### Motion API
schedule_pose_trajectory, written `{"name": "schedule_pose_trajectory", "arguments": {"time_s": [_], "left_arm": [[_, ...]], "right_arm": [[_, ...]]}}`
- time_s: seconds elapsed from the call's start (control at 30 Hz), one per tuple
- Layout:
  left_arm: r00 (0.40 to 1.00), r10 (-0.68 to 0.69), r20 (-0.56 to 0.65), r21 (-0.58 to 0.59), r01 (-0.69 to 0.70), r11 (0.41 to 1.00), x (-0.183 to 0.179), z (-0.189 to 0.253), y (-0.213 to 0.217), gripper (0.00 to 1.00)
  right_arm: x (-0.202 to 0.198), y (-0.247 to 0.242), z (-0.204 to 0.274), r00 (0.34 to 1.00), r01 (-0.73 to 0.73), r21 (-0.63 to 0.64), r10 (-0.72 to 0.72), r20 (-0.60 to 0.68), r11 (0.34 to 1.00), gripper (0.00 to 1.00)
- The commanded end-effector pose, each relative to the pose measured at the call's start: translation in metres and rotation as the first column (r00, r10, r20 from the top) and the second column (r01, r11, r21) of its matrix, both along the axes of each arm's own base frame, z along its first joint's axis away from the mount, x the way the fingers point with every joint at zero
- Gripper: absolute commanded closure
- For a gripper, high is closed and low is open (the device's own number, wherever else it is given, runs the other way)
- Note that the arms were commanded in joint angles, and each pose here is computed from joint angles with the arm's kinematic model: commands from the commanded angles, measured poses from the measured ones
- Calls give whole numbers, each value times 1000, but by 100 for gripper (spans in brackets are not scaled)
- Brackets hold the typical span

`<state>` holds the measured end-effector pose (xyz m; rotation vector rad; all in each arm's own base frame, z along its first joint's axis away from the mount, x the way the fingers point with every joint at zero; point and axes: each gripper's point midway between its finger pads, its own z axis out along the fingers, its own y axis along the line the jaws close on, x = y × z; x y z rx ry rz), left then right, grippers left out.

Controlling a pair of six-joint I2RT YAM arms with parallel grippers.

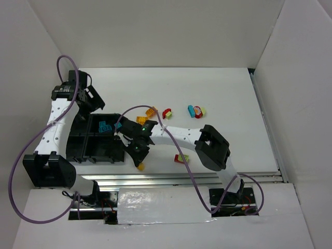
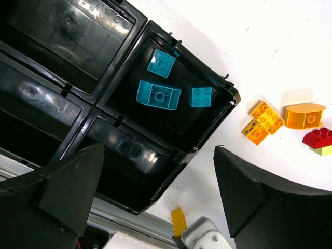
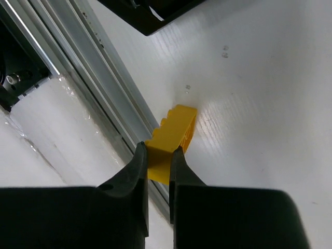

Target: Sort the legos into containers by color

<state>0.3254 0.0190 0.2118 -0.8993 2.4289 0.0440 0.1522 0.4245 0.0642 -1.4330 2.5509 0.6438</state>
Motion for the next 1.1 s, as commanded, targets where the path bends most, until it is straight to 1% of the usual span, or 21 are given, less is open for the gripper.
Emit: {"name": "schedule_pose_trajectory", "arguments": {"time_s": [0.0, 0.13, 0.2, 0.3, 0.37, 0.47, 0.53, 0.63, 0.7, 0.83, 0.97, 1.0, 1.03, 1.07], "left_arm": [[999, 0, 52, 8, 0, 1000, 4, 17, 4, 1], [996, 34, 78, 29, -36, 999, 2, 30, 11, 0], [993, 48, 105, 42, -53, 998, 1, 39, 15, 1], [990, 57, 131, 43, -64, 997, 1, 48, 17, 0], [989, 63, 132, 43, -69, 997, 1, 49, 18, 1], [988, 63, 140, 44, -70, 997, 2, 52, 19, 1], [986, 65, 152, 42, -72, 996, 2, 55, 19, 0], [986, 46, 157, 32, -51, 998, 6, 56, 16, 0], [986, 37, 164, 28, -42, 999, 7, 59, 15, 0], [985, 29, 173, 7, -31, 1000, 7, 62, 10, 1], [982, 26, 189, -23, -22, 999, 7, 66, 5, 0], [980, 31, 198, -21, -27, 999, 4, 70, 7, 1], [977, 51, 207, -6, -51, 999, 2, 74, 11, 1], [973, 67, 219, 6, -70, 998, -1, 79, 16, 0]], "right_arm": [[6, 9, 9, 999, 10, 29, -11, 38, 1000, 100], [16, 14, 25, 997, 44, 58, -48, 68, 997, 100], [23, 21, 41, 993, 75, 97, -83, 82, 992, 100], [41, 24, 57, 983, 123, 112, -137, 122, 986, 100], [57, 23, 61, 970, 168, 93, -181, 163, 981, 100], [82, 33, 96, 937, 226, 148, -256, 237, 963, 100], [93, 39, 109, 929, 237, 188, -279, 244, 953, 100], [99, 58, 128, 945, 219, 276, -274, 180, 936, 100], [98, 73, 138, 960, 210, 343, -260, 106, 916, 100], [91, 91, 151, 974, 186, 441, -222, 32, 878, 100], [85, 110, 164, 982, 161, 571, -186, -15, 805, 100], [84, 113, 167, 983, 170, 587, -179, -44, 792, 100], [85, 117, 157, 982, 184, 579, -179, -67, 795, 100], [89, 121, 161, 981, 190, 590, -180, -76, 785, 100]]}}
